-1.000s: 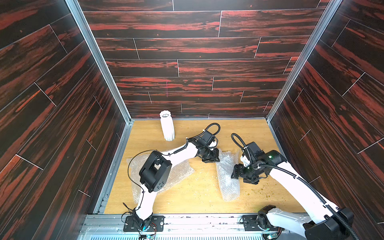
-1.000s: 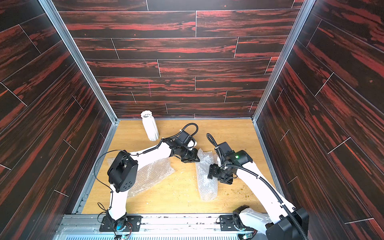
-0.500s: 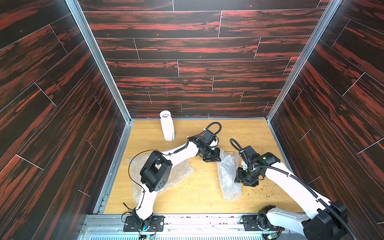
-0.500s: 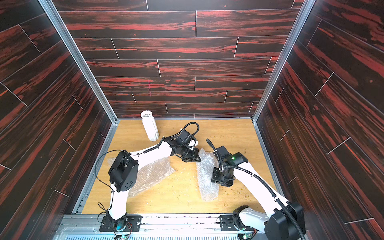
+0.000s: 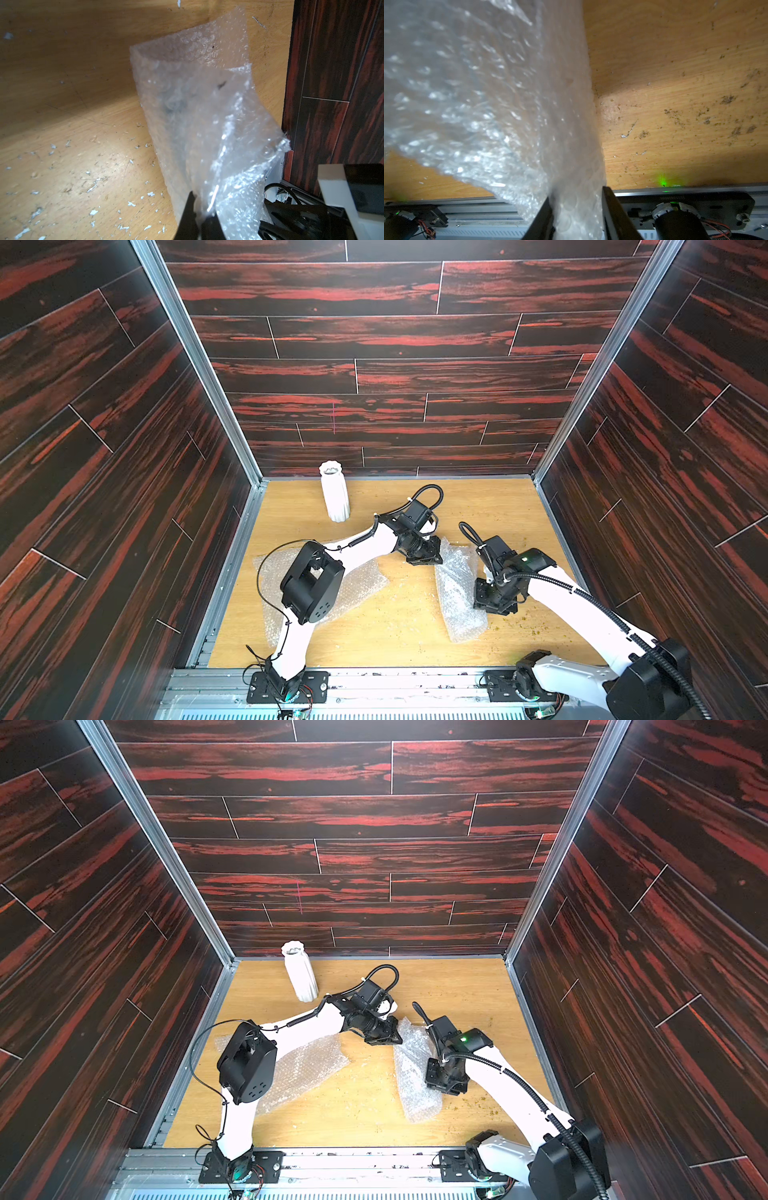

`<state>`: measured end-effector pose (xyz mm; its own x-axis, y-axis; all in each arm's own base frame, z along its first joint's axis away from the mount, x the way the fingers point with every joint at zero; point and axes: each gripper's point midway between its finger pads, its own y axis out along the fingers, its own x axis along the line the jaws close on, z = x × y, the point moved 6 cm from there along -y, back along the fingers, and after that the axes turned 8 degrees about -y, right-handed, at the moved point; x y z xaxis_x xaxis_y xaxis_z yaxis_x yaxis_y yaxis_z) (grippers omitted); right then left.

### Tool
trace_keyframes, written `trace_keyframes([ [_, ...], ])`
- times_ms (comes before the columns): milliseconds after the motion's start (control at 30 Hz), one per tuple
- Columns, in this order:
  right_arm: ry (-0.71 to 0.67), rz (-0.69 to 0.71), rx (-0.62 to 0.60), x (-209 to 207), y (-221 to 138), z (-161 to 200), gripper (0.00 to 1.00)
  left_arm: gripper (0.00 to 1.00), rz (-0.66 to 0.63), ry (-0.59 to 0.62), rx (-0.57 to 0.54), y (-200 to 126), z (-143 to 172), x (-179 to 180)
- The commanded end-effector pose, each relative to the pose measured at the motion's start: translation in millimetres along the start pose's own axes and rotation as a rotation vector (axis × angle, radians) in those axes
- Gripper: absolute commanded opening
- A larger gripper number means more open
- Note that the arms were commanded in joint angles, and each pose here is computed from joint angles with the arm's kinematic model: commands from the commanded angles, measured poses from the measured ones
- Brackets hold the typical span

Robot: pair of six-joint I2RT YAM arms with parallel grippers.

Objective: Unwrap the vase from the bubble wrap
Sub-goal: Unwrap the bubble wrap at the center of the board.

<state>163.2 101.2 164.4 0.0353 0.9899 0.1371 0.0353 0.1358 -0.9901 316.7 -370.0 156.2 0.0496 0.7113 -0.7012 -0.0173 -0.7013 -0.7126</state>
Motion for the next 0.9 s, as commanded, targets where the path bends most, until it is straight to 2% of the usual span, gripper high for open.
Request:
trace_keyframes([
  [0, 0.021, 0.036, -0.005, -5.7, -7.3, 5.4, 0.37, 0.03, 0.003, 0.002, -0.004, -3.9, -0.1, 1.0],
  [67, 0.023, 0.043, -0.004, -7.6, -7.2, 7.2, 0.34, 0.03, 0.003, 0.006, -0.007, -4.7, 0.4, 0.2],
  [233, 0.027, 0.06, -0.037, -9.6, -14.7, 5.3, 0.16, 0.03, -0.004, 0.009, -0.013, -7.5, 1.1, 0.9],
  [333, 0.023, 0.053, -0.04, -6.8, -13.7, 1.5, 0.11, 0.05, -0.016, 0.02, -0.012, -8.9, 2.3, 1.1],
  [433, 0.023, 0.039, -0.059, -2.4, -16.5, -5.0, 0.11, 0.19, -0.035, 0.039, -0.001, -14.3, 6.0, 1.4],
  [567, 0.012, 0.036, -0.07, 1.9, -16.2, -12.8, 0.14, 0.65, -0.015, 0.054, 0.034, -22.3, 16.1, -1.5],
  [633, 0.005, 0.025, -0.066, 4.9, -14.2, -15.7, 0.16, 0.8, 0.029, 0.039, 0.062, -23.2, 21.6, -5.3],
  [733, -0.002, 0.009, -0.067, 8.0, -12.5, -18.2, 0.19, 0.91, 0.069, 0.039, 0.086, -22.1, 25.5, -12.0],
  [867, -0.009, -0.002, -0.063, 9.4, -10.4, -19.0, 0.21, 0.96, 0.085, 0.044, 0.107, -14.5, 25.4, -22.0],
])
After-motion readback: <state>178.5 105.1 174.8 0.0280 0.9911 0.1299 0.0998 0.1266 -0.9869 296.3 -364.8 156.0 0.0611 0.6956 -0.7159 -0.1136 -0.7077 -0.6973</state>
